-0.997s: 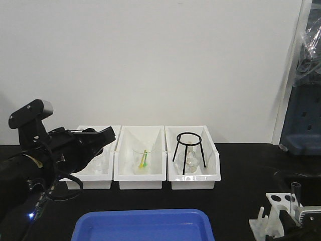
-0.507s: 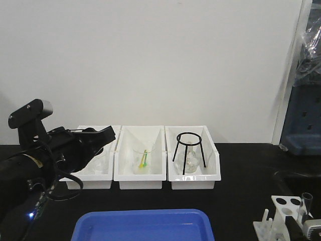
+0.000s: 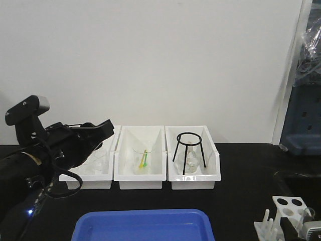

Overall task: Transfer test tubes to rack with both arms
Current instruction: 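Open the right gripper and pull the left arm back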

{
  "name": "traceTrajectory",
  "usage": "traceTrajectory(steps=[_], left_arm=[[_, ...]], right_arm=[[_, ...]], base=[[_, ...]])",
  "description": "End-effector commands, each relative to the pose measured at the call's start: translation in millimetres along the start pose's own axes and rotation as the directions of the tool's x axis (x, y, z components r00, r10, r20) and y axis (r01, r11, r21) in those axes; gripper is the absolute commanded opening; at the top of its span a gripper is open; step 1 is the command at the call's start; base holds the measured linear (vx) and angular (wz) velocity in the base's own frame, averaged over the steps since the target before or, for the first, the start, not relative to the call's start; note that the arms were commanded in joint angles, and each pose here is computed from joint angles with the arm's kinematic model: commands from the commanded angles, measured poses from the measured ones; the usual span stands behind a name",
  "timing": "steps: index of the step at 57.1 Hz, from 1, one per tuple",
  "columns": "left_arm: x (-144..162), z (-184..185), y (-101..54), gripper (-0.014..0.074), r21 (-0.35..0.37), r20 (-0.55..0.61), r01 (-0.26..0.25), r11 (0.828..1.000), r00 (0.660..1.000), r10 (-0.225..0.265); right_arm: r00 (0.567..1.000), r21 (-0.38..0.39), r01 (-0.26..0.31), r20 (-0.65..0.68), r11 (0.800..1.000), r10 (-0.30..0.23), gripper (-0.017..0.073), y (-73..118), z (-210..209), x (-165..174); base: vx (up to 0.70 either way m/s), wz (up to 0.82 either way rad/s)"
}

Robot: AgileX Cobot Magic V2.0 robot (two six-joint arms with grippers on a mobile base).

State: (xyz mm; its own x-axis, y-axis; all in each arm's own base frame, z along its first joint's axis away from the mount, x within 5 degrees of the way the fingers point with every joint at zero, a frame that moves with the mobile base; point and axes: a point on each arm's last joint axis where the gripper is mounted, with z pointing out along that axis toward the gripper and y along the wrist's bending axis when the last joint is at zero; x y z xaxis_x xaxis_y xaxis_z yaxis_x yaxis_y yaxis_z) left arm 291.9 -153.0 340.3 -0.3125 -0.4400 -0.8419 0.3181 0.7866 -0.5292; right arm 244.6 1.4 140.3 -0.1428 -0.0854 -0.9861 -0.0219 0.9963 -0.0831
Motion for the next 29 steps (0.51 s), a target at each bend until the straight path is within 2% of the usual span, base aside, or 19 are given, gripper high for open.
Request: traceTrajectory(steps=[1, 6, 14, 29], left_arm=[[-27.0, -9.1, -15.0, 0.0396, 0.071, 0.144, -0.002, 0.997, 0.99, -0.008], [-26.9, -9.1, -15.0, 0.0396, 0.07, 0.143, -0.002, 0.998, 0.99, -0.008], [-26.9, -9.1, -15.0, 0.0396, 0.07, 0.142, -0.004, 0.998, 0.99, -0.006], [-26.9, -9.1, -15.0, 0.0396, 0.07, 0.142, -0.004, 0.998, 0.99, -0.006]], right_arm=[[0.991, 0.023, 0.007, 0.131, 1.0, -0.01, 0.0464, -2.9, -2.8, -15.6], [0.989, 0.024, 0.007, 0.144, 1.0, -0.011, 0.05, -3.3, -4.2, -20.4], [0.984, 0.027, 0.007, 0.177, 1.0, -0.011, 0.0501, -4.9, -12.1, -39.9], [0.983, 0.032, 0.036, 0.178, 0.999, -0.041, 0.0501, -10.6, -27.2, -108.7]], base=[[0.0, 0.0], [0.0, 0.0], [0.0, 0.0], [0.0, 0.0]])
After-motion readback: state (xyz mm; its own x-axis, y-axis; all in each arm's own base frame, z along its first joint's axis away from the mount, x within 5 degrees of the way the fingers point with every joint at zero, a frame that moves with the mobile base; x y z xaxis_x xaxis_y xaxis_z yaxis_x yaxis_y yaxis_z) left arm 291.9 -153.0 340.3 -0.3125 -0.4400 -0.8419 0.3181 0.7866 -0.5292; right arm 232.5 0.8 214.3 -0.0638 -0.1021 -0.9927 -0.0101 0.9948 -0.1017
